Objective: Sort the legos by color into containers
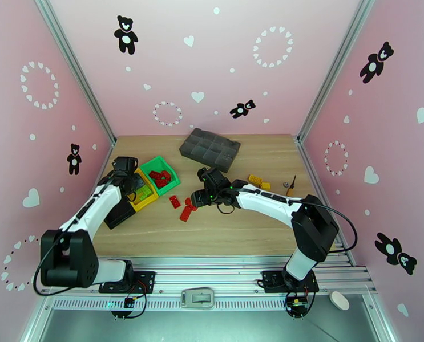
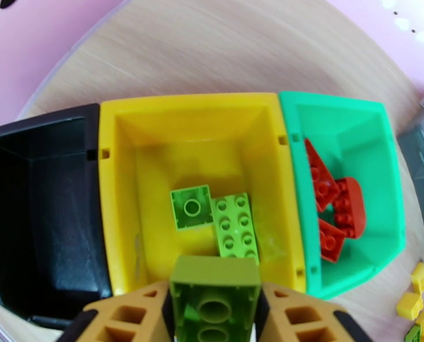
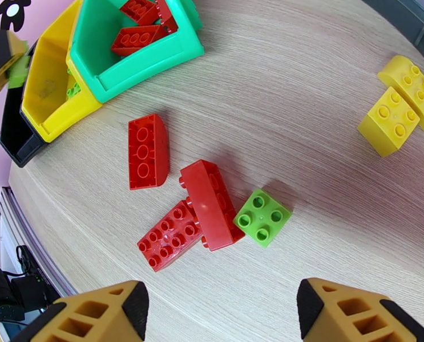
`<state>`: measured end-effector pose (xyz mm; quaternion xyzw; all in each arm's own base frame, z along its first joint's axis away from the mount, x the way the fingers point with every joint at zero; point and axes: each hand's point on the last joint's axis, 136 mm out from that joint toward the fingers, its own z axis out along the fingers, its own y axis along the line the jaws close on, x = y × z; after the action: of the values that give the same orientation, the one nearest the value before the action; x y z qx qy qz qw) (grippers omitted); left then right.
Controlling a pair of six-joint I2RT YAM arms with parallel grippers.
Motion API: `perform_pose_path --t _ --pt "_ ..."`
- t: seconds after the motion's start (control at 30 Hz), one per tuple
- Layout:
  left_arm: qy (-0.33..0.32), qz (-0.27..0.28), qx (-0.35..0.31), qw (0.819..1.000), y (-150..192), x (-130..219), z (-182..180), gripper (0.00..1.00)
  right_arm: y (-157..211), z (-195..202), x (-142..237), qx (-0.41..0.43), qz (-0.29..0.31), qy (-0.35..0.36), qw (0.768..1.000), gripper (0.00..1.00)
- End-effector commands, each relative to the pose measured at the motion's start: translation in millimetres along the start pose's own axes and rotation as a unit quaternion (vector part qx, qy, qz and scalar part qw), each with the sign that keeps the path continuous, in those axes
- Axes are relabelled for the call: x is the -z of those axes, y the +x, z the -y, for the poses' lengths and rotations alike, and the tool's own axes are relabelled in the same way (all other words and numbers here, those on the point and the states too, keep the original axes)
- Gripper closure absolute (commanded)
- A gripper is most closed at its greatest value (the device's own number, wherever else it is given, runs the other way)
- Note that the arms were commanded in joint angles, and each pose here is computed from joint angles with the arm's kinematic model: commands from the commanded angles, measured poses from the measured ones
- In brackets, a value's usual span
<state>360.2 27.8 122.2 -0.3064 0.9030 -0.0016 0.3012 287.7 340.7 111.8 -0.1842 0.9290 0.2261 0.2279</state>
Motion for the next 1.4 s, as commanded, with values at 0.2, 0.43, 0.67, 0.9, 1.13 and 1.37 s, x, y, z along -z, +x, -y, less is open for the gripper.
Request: perform_pose_path --t 0.2,0.43,0.67,0.9,1.13,1.37 --pt "0.026 0.005 0.012 1.000 -7 -1 9 0.28 6 22 13 0.013 0.000 0.055 0.998 0.26" --pt "0.056 0.009 -0.041 0.998 8 21 36 0.24 8 58 18 -0.017 0.002 0.089 0.996 0.26" --pt "0.106 -0.009 -0.140 0.984 56 33 98 0.22 12 91 20 -0.044 -0.002 0.123 0.991 0.25" --pt "0.150 -0.045 -0.264 0.952 119 37 164 0.25 23 110 24 -0.067 -0.008 0.131 0.989 0.26" --pt "0.168 -0.088 -0.341 0.921 179 29 204 0.26 44 129 42 -0.095 -0.004 0.138 0.986 0.27" --pt "0.156 -0.116 -0.390 0.900 211 14 218 0.32 59 132 60 -0.098 0.003 0.141 0.985 0.27"
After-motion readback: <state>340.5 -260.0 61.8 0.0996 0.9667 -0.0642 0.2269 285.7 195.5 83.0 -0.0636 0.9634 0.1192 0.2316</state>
